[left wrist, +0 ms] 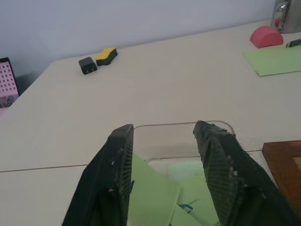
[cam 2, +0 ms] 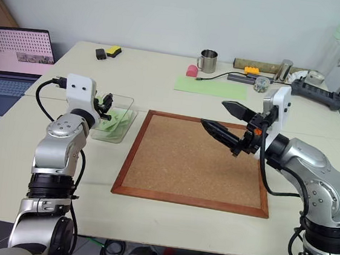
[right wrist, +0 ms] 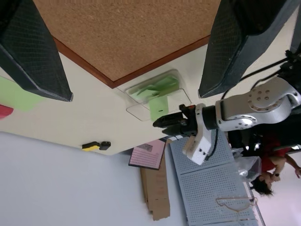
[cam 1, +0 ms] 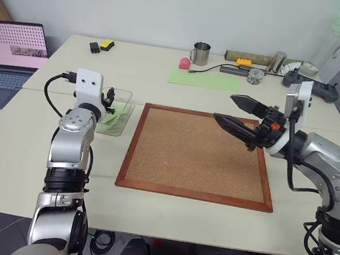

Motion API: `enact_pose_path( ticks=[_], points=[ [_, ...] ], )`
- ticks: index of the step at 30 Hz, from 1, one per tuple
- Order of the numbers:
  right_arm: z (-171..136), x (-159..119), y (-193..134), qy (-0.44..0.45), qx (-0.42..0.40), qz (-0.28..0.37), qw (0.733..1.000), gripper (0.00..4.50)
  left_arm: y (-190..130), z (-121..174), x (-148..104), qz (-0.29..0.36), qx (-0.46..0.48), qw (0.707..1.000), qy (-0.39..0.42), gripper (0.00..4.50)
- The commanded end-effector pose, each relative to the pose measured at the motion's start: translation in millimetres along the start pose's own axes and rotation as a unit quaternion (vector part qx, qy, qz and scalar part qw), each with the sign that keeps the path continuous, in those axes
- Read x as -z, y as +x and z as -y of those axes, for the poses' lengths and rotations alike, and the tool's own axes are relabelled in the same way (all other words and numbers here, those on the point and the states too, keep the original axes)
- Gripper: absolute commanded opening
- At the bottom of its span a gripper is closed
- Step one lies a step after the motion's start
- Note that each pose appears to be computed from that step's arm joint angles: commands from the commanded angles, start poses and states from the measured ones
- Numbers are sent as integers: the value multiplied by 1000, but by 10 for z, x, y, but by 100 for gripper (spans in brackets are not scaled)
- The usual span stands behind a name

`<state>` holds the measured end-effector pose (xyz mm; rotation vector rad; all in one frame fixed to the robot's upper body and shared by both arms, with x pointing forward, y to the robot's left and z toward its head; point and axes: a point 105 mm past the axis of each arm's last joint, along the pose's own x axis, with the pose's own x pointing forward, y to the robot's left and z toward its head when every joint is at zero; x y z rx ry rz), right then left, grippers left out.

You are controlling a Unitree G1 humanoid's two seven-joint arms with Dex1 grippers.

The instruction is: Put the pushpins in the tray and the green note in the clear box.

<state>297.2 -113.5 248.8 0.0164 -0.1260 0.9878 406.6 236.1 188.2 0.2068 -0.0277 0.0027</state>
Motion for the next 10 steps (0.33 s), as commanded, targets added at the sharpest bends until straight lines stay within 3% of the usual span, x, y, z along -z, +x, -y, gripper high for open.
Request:
enact_pose_path(
  ticks=[1, 2, 5, 10],
  points=[
    [170, 267, -143, -66, 24, -78, 994, 450, -111, 705, -347, 51, 228, 972, 23, 312],
    [184, 335, -181, -75, 20, -94, 993, 450, -193, 856, -341, 48, 285, 957, 33, 334],
    [266, 450, -256, -83, 16, -111, 990, 450, -470, 1164, -335, 50, 422, 902, 79, 334],
    [357, 475, -248, -77, 20, -100, 992, 450, -560, 1260, -382, 44, 498, 862, 86, 334]
  ],
)
